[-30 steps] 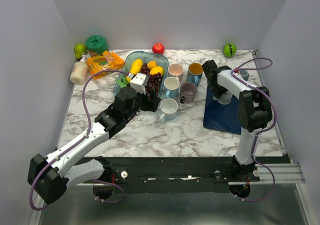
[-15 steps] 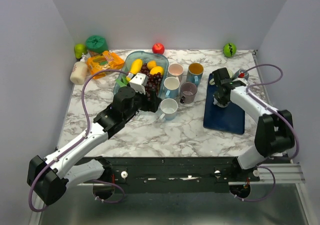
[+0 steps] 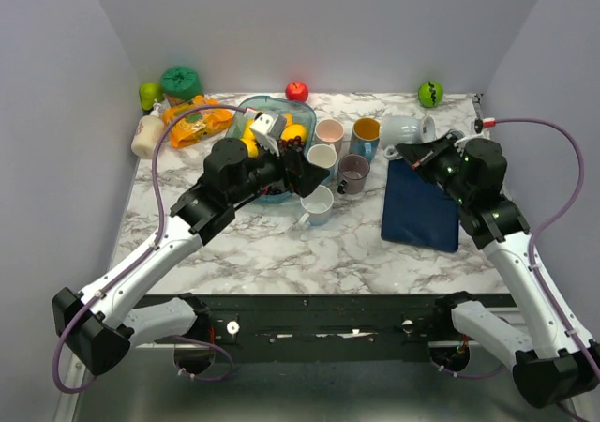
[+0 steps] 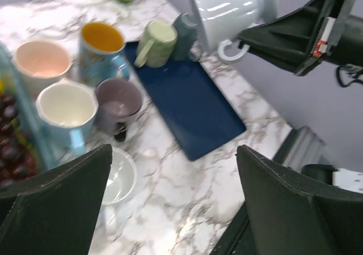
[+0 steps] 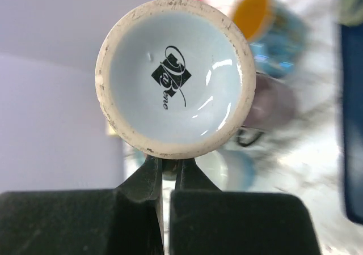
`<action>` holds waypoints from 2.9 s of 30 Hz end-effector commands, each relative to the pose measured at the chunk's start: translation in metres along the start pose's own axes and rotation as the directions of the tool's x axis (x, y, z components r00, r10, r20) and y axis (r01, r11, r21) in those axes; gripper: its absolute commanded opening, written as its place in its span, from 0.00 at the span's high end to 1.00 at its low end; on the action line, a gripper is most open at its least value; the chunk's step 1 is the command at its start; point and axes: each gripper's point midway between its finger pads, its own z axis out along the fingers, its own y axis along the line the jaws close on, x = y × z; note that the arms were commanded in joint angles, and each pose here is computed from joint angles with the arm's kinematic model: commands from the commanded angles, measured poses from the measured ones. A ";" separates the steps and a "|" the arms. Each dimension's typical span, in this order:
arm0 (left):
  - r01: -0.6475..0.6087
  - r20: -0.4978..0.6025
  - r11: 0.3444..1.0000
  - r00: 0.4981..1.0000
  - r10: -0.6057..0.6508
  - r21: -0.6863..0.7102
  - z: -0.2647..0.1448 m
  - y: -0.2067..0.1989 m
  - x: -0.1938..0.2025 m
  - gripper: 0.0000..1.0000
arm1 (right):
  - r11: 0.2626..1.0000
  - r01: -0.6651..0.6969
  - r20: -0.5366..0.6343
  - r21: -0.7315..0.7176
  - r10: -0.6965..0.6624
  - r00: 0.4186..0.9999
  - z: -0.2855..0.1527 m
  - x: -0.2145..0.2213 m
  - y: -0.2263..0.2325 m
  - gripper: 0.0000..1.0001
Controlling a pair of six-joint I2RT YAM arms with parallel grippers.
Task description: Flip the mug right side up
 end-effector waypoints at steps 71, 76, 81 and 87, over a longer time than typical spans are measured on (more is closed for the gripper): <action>0.169 0.182 0.943 0.957 -0.227 0.287 0.022 -0.091 -0.142 1.00 | 0.828 0.343 0.235 -0.443 -0.262 0.936 -0.061 0.008 0.119 0.22; 0.063 0.088 0.987 0.993 -0.076 0.148 0.031 -0.065 -0.099 1.00 | 0.913 0.312 0.233 -0.262 -0.254 0.939 -0.063 0.004 0.067 0.21; -0.111 -0.015 0.991 0.994 0.112 0.071 0.038 -0.060 -0.049 1.00 | 0.978 0.205 0.261 0.030 -0.206 0.943 -0.071 -0.017 0.009 0.21; -0.177 -0.126 0.984 0.976 0.179 0.031 0.050 -0.058 0.013 1.00 | 0.950 0.134 0.267 0.283 -0.212 0.940 -0.085 -0.028 -0.036 0.21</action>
